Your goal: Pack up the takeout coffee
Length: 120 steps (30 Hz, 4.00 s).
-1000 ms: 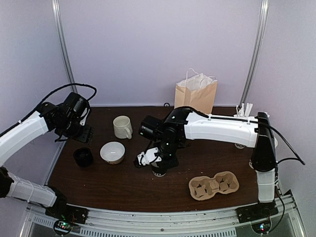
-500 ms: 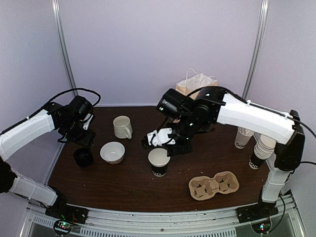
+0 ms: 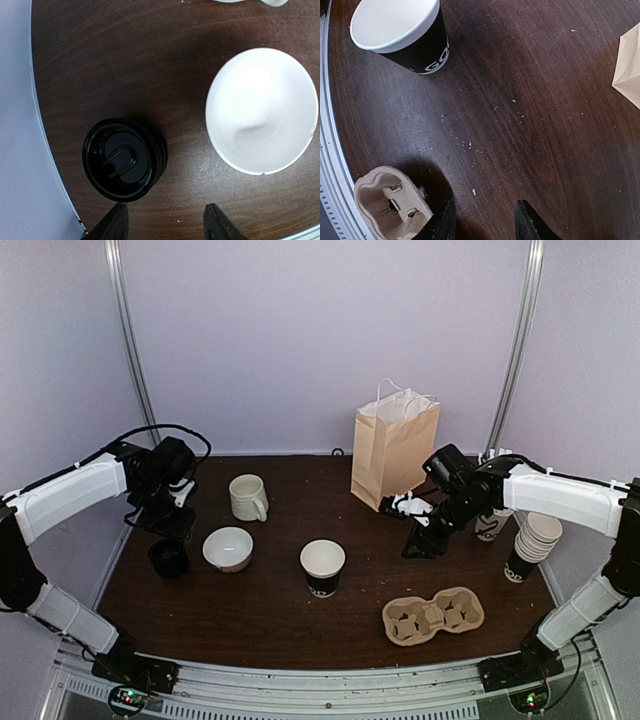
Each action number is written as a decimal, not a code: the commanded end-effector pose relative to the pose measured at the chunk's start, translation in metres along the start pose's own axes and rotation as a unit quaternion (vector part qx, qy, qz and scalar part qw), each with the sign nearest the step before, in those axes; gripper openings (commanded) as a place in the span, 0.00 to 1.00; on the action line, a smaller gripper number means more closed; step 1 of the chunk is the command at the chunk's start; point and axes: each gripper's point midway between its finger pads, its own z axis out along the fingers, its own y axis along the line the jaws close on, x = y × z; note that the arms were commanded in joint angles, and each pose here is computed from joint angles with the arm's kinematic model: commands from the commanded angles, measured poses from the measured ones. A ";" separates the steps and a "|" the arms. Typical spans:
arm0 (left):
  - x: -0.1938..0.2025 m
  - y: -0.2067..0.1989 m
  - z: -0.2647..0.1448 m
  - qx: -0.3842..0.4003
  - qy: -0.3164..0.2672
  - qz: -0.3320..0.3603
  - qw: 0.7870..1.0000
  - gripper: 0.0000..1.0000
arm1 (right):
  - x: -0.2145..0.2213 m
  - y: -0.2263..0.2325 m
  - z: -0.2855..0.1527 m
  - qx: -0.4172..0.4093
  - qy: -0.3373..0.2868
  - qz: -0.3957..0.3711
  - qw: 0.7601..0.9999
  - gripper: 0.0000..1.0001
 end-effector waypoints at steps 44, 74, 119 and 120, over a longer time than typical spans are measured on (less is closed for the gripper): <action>0.017 0.022 0.068 0.021 0.156 -0.008 0.988 0.31 | -0.024 0.044 0.008 -0.065 -0.028 -0.114 0.991 0.41; 0.021 0.023 0.064 0.017 0.172 -0.004 0.985 0.19 | -0.018 0.046 0.015 -0.067 -0.013 -0.122 0.990 0.41; -0.118 -0.193 -0.309 0.578 -0.406 0.160 0.689 0.12 | -0.258 0.040 -0.172 -0.199 -0.319 0.085 0.923 0.99; -0.116 -0.194 -0.310 0.580 -0.409 0.161 0.685 0.12 | -0.265 0.041 -0.173 -0.213 -0.325 0.090 0.917 0.99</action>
